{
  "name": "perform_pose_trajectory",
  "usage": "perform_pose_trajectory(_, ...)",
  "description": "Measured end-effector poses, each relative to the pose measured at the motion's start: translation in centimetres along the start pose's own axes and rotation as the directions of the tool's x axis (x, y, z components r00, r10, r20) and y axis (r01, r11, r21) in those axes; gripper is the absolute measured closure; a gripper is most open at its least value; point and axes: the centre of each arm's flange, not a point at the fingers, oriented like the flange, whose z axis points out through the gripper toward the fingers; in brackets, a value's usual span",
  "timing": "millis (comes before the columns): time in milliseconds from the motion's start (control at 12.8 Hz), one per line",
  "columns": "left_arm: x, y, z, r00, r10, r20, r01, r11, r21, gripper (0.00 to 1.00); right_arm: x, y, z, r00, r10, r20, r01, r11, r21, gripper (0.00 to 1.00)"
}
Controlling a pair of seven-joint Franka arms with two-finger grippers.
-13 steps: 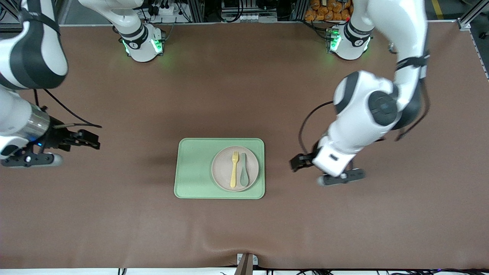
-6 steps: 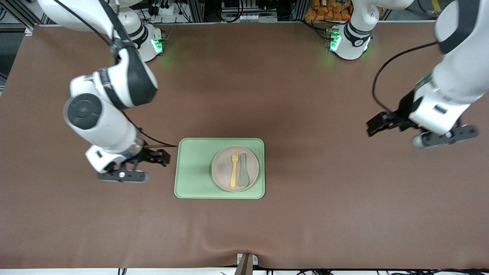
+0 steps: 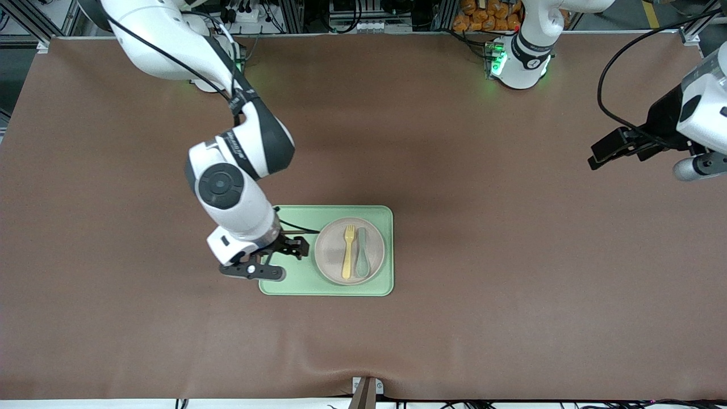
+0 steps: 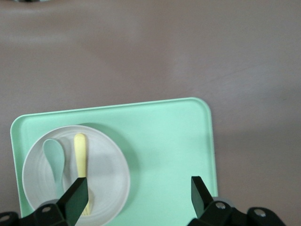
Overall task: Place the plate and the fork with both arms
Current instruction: 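Lower the right gripper over the yellow fork on the plate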
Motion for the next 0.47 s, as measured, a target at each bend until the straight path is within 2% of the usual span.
perform_pose_trajectory(157, -0.6, -0.4, -0.4, 1.000, -0.002, -0.001, 0.002, 1.000, -0.004, 0.00, -0.9, -1.8, 1.9, 0.999, 0.042, 0.004, -0.042, 0.999, 0.003, 0.25)
perform_pose_trajectory(471, -0.9, -0.5, -0.5, 1.000, -0.001, 0.001, 0.001, 1.000, -0.003, 0.00, -2.4, -4.5, 5.6, 0.996, 0.085, 0.000, -0.085, 0.996, 0.018, 0.30)
